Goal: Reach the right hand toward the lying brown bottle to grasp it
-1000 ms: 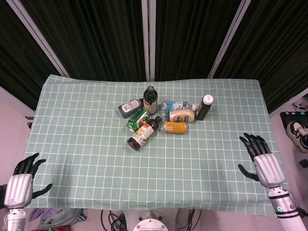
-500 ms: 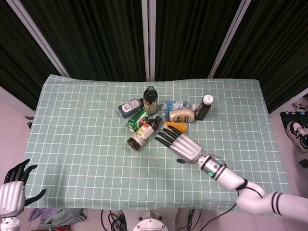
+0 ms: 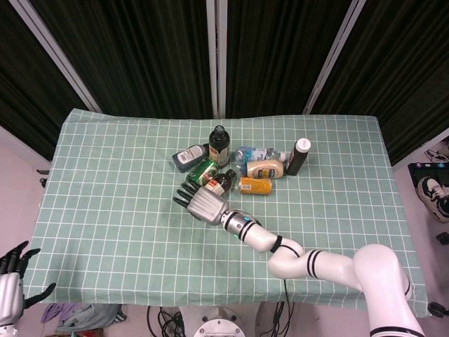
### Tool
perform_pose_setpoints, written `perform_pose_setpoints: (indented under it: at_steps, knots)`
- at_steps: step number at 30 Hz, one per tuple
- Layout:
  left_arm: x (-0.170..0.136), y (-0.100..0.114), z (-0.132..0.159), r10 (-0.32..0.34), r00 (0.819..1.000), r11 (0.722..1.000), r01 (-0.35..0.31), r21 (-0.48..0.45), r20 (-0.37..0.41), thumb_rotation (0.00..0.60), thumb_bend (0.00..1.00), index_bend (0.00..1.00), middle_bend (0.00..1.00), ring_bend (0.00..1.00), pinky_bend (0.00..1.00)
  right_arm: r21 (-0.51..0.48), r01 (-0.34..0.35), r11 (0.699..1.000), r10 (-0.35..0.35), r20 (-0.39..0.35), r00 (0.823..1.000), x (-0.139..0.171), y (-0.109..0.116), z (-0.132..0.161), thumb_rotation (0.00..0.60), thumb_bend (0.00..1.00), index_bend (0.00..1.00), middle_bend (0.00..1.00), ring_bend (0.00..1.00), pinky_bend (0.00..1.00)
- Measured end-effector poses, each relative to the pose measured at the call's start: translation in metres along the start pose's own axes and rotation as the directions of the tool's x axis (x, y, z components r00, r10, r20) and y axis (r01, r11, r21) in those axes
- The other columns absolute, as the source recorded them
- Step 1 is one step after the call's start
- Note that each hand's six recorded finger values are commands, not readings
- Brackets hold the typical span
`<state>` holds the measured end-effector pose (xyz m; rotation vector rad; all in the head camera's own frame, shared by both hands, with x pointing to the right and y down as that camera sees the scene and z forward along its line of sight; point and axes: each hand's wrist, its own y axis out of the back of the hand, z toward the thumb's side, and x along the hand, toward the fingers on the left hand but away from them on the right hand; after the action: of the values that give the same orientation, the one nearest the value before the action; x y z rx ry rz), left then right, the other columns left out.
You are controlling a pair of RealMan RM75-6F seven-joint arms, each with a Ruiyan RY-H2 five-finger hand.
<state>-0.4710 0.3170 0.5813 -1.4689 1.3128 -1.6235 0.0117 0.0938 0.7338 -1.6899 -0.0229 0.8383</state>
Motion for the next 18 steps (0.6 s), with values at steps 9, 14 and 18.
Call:
perform_pose_setpoints:
  at_steps: [9,14,18]
  knots:
    - [-0.003,-0.001,-0.007,0.001,1.0,1.0,-0.002,-0.009,-0.015,0.6,0.0,0.25,0.11,0.11,0.16,0.049,-0.011,0.999,0.011,0.01,1.0,-0.017,-0.012,0.006,0.6,0.39,0.43,0.35,0.08,0.1]
    - [-0.006,-0.002,-0.012,0.001,1.0,1.0,-0.002,-0.014,-0.029,0.6,0.0,0.25,0.11,0.11,0.16,0.049,0.078,0.996,-0.078,-0.006,0.997,-0.013,-0.002,0.008,0.6,0.51,0.64,0.49,0.23,0.2]
    - [-0.006,-0.002,-0.011,0.002,1.0,1.0,-0.003,-0.017,-0.025,0.6,0.0,0.25,0.11,0.11,0.16,0.029,0.204,0.979,-0.203,-0.027,0.979,0.0,0.016,0.009,0.6,0.61,0.73,0.57,0.38,0.31]
